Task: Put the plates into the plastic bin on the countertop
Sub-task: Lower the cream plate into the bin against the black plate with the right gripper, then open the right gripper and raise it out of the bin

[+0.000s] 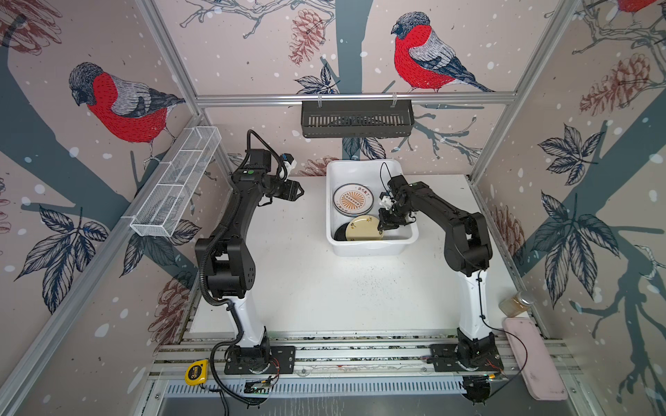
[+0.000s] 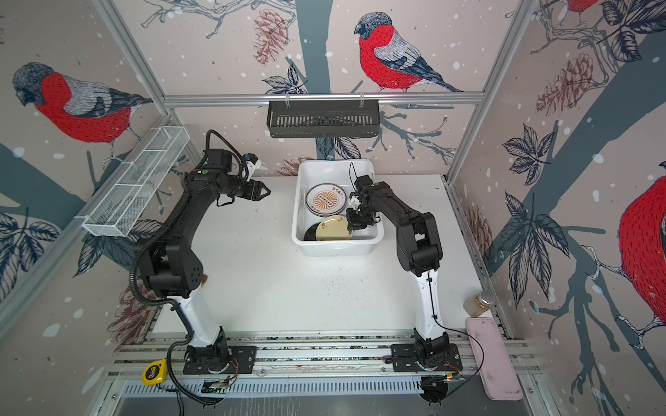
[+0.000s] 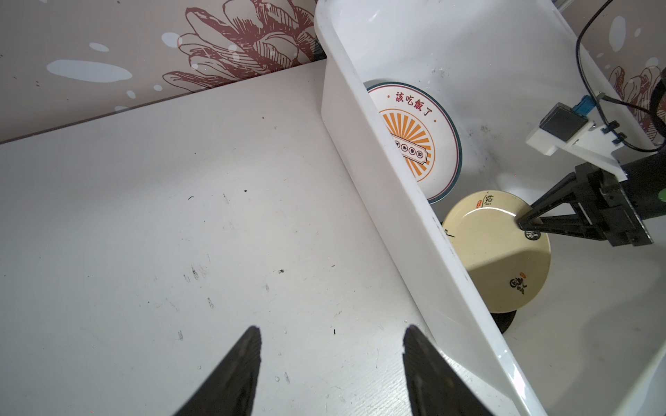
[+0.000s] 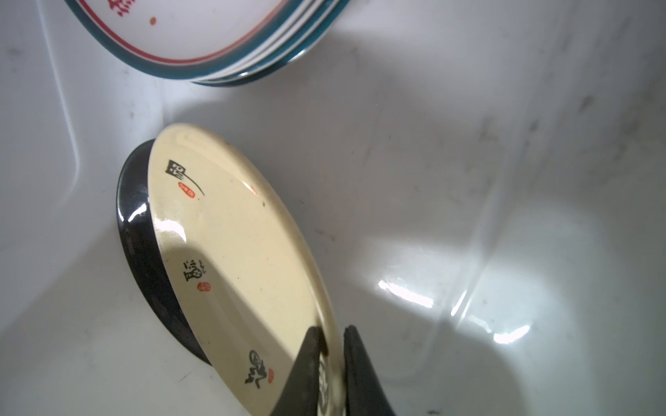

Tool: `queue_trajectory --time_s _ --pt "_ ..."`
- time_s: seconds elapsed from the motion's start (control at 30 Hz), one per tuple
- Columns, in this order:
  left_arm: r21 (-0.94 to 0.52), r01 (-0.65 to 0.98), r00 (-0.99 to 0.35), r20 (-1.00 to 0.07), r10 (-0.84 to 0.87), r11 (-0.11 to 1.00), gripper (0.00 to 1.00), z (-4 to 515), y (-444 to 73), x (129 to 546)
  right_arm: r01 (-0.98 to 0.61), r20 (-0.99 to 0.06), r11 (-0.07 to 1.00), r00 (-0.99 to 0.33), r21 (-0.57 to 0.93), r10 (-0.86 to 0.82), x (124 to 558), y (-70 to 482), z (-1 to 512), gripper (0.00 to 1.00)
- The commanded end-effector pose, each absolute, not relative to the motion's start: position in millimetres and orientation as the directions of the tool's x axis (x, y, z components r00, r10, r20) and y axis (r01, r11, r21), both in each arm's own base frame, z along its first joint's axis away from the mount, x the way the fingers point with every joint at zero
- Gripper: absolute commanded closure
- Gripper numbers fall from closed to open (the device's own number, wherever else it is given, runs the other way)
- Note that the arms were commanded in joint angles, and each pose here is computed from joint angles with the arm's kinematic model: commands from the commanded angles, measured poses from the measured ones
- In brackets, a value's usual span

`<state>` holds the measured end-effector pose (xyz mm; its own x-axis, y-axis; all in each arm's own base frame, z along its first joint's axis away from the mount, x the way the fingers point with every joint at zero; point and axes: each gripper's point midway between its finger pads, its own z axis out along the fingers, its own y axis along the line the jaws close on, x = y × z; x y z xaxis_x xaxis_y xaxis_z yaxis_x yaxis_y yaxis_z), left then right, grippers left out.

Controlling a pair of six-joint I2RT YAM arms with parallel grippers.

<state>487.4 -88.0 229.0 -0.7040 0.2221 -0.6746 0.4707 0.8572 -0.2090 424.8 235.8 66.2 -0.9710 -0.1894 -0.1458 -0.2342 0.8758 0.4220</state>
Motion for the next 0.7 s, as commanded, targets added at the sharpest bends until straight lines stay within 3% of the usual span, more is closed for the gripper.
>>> queue_trajectory --time_s 0.0,0.67 --pt "-0.221 0.480 -0.705 -0.673 0.224 0.849 0.36 230.0 -89.5 485.8 -0.234 -0.139 0.879 -0.971 0.416 -0.192 424.4 234.3 65.0 0.82" --pt "-0.223 0.482 -0.706 -0.671 0.226 0.847 0.37 228.2 -89.6 484.9 -0.235 -0.143 0.883 -0.971 0.407 -0.193 425.0 235.1 66.1 0.71"
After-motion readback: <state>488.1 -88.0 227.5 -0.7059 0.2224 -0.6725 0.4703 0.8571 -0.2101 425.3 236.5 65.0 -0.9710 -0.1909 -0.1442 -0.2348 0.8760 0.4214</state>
